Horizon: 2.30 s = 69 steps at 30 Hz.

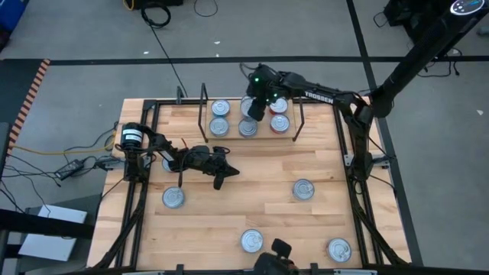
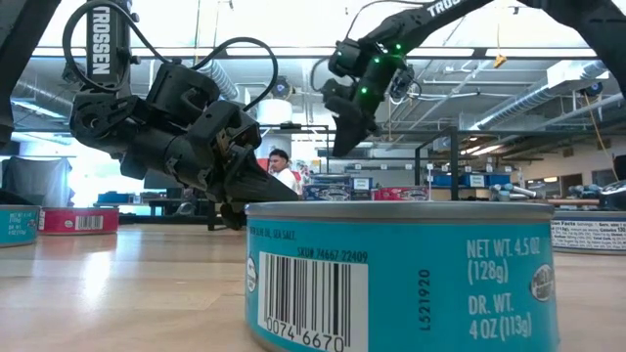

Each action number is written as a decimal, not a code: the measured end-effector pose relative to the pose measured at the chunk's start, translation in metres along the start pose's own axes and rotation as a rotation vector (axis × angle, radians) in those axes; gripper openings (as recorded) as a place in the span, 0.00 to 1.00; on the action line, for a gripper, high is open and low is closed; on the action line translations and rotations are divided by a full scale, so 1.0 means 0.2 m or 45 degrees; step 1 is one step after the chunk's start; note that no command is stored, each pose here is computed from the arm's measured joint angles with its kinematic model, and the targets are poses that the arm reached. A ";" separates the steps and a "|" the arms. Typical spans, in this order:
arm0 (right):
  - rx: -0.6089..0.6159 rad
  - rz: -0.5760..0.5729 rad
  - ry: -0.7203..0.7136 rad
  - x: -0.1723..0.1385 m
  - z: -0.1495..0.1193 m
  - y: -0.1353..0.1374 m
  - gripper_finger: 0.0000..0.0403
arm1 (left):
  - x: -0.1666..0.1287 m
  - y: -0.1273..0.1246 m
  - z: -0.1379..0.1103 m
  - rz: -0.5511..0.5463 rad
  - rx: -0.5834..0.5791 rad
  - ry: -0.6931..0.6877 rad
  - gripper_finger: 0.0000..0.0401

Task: Stack canned seafood by type on shelf
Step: Put the center blue tuna can on the shelf aligned with the other tuna can, then stack the middle top blue tuna can on the top of the other blue tuna can on the shelf

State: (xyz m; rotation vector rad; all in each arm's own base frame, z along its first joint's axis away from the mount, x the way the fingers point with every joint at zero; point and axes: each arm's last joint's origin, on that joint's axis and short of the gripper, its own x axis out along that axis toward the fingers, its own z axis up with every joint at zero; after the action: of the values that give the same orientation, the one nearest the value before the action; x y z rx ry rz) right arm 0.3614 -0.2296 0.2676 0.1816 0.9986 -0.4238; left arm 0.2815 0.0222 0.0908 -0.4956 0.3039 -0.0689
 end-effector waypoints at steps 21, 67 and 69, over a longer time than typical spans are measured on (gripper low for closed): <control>0.002 0.298 0.120 -0.01 -0.05 0.13 0.33 | 0.00 0.00 0.00 0.000 -0.004 0.000 0.01; -0.798 0.280 0.190 0.21 -0.50 1.05 0.34 | 0.00 0.00 0.00 0.000 -0.006 0.000 0.01; -0.767 0.301 0.192 0.23 -0.53 1.06 0.31 | 0.00 0.00 0.00 0.000 -0.006 0.000 0.01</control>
State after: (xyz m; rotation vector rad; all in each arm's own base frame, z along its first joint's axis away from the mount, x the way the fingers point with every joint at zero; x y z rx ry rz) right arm 0.3916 -0.0153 0.1624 -0.2144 1.1949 0.1178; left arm 0.2815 0.0221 0.0908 -0.5005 0.3045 -0.0681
